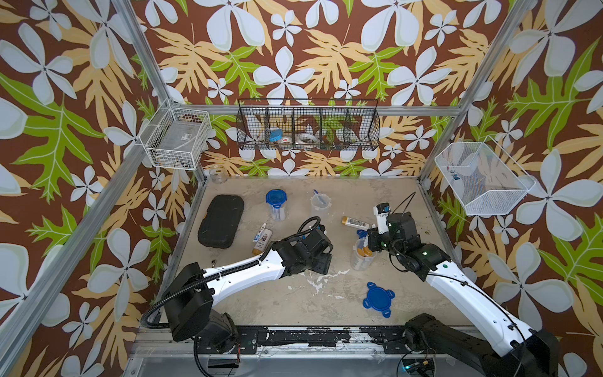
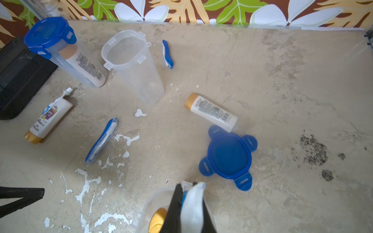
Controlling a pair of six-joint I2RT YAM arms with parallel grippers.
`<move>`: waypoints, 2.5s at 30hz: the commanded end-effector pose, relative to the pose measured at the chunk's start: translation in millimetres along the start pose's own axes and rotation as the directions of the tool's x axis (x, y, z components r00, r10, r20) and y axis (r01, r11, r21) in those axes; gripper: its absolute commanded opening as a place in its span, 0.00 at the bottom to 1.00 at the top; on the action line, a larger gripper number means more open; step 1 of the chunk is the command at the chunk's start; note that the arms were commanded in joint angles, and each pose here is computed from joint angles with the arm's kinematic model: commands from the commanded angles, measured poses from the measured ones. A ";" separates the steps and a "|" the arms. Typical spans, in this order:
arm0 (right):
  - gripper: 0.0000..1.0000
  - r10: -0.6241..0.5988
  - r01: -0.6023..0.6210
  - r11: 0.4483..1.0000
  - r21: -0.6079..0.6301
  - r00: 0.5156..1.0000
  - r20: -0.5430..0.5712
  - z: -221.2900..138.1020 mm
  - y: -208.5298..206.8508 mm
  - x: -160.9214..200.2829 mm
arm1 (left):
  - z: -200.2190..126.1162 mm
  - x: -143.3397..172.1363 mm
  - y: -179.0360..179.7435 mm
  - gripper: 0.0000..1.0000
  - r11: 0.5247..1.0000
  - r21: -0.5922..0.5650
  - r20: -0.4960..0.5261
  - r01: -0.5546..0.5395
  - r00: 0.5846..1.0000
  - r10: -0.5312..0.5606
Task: Pack away toiletry kits
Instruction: Place the toiletry item into the container, then pick up the toiletry item from the center of the board.
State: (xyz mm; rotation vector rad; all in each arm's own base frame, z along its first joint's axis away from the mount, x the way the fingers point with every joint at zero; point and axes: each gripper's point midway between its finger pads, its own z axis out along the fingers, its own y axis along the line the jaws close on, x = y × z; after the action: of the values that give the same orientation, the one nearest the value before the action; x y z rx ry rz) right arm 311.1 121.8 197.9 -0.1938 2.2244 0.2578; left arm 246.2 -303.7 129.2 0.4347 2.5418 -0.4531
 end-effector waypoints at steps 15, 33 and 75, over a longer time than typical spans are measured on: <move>0.00 0.020 -0.016 0.999 -0.049 0.997 0.076 -16.1 6.3 -9.3 | 41.1 19.0 55.9 0.71 0.984 -0.136 -0.072 0.117 0.989 -0.128; 0.01 0.031 -0.030 0.999 -0.036 0.999 0.039 3.9 0.9 19.5 | 61.1 5.5 73.8 0.68 0.974 -0.186 -0.055 0.128 0.989 -0.140; 0.82 0.133 -0.173 0.930 -0.325 0.981 -0.139 -63.0 56.0 19.0 | 25.6 -15.4 41.9 0.12 0.994 -0.105 0.022 -0.025 0.999 0.027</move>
State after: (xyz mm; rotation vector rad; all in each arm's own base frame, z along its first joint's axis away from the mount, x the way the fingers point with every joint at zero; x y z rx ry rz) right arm 248.5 141.4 228.5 -0.2008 2.2608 0.5862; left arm 297.1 -271.8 88.9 0.3407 2.5726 -0.2651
